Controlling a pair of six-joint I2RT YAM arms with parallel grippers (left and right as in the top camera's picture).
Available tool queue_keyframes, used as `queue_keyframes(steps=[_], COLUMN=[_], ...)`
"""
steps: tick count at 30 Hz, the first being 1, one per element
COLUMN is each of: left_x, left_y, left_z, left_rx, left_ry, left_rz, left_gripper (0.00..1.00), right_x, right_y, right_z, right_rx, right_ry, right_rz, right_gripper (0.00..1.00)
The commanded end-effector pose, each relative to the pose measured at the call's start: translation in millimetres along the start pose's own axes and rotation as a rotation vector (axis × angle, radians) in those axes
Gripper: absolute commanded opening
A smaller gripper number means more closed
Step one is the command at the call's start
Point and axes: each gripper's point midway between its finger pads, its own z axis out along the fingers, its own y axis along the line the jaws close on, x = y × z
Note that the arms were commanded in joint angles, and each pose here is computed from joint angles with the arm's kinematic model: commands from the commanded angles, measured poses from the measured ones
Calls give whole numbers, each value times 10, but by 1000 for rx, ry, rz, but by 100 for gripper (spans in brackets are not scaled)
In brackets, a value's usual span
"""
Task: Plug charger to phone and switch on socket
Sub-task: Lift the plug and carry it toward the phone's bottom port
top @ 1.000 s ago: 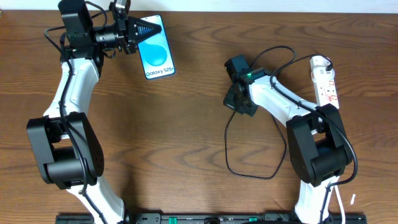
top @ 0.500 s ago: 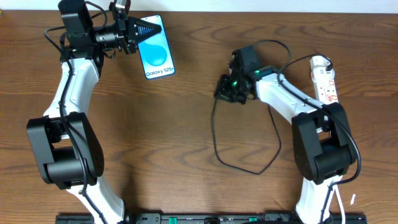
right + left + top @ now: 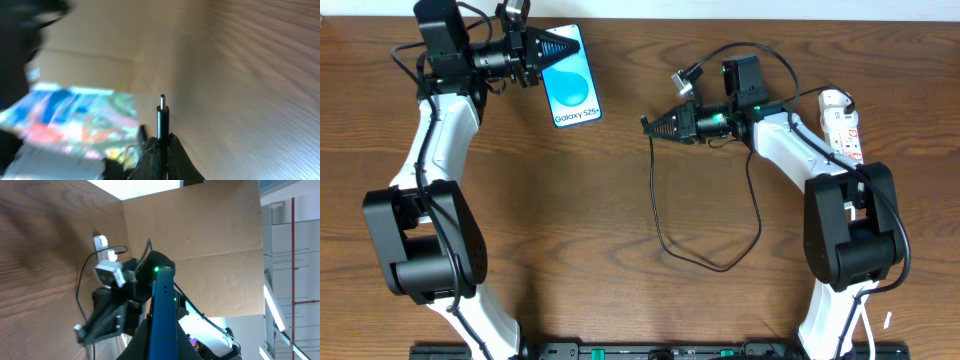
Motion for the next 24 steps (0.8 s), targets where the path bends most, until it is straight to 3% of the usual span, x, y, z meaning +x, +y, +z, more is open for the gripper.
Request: queue_keyframes(steps=[1,10,24], left_x=[48,20,-369], left_y=[-74,-61,141], left_z=[-18,-18,-72], left_rx=[14,5,-117], left_ry=[21,5,-223], left_rz=[32,32,31], left_gripper=[7,7,8], right_x=[134,216,211], right_y=[527,659,778], right_z=[-108,-27,114], right_rx=[-255,-311,-318], right_ry=[96,139,162], right_rz=[-137,-180,-210], right_gripper=[1,1,1])
